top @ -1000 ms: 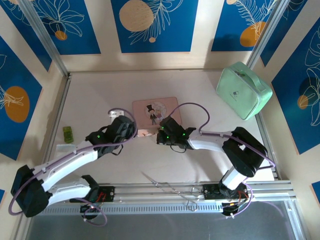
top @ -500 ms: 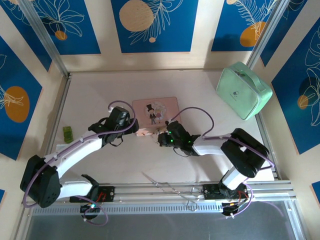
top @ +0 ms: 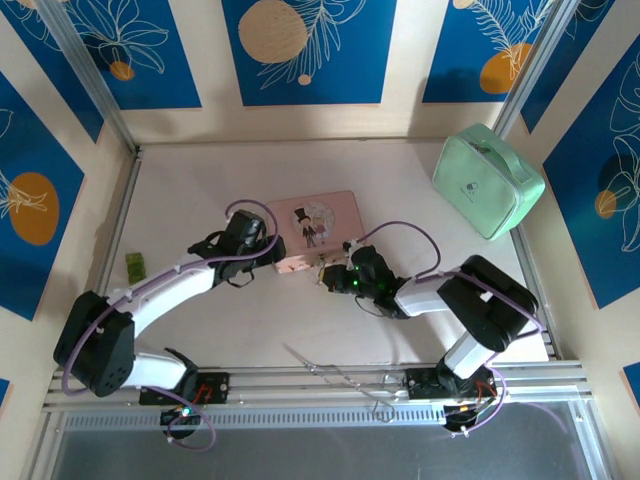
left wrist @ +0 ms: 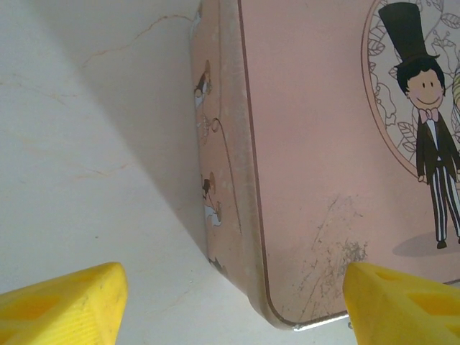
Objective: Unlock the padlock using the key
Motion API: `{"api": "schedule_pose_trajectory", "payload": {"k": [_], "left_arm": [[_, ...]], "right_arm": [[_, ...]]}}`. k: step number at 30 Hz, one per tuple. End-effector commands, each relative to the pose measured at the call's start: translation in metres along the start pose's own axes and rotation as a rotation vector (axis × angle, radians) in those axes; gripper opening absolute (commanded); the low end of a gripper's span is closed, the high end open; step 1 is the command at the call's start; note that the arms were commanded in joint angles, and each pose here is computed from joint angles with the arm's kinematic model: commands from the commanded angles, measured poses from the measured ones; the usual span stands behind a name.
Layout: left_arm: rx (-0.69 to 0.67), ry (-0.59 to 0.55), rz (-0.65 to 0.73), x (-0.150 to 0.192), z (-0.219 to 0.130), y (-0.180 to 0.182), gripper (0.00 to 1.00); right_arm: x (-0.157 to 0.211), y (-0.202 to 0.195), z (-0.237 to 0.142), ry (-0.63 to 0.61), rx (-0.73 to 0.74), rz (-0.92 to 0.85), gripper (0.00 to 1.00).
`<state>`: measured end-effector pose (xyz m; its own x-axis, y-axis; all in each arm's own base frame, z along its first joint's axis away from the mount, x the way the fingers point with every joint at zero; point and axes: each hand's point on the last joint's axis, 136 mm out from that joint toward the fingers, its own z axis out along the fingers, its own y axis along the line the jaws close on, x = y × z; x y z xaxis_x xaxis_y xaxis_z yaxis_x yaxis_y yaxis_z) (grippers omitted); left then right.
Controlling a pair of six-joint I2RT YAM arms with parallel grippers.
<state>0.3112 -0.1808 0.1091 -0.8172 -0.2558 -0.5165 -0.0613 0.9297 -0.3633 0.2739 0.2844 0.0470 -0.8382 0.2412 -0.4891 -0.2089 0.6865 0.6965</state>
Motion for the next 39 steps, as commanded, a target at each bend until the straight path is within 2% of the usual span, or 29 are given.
{"api": "schedule_pose_trajectory", "payload": {"k": [1, 14, 22, 26, 33, 39], "left_arm": [[0.031, -0.008, -0.032, -0.008, 0.004, -0.007, 0.77], [0.013, 0.026, -0.055, -0.005, 0.022, 0.003, 0.7], [0.042, 0.027, -0.039, -0.006, 0.019, -0.001, 0.66], [0.083, 0.022, -0.054, -0.007, 0.01, -0.008, 0.63], [0.235, 0.029, -0.14, -0.006, 0.005, -0.034, 0.69], [0.153, 0.06, -0.173, 0.0, 0.018, -0.022, 0.6]], "right_arm": [[0.001, 0.01, 0.003, 0.013, -0.118, 0.075, 0.0], [0.002, -0.001, 0.002, -0.006, -0.093, 0.228, 0.0], [0.012, 0.01, 0.006, 0.011, -0.093, 0.259, 0.0], [0.015, 0.013, 0.007, 0.021, -0.082, 0.262, 0.0], [0.017, 0.017, 0.01, 0.025, -0.092, 0.268, 0.0], [0.015, 0.013, 0.007, 0.011, -0.087, 0.274, 0.0]]}}
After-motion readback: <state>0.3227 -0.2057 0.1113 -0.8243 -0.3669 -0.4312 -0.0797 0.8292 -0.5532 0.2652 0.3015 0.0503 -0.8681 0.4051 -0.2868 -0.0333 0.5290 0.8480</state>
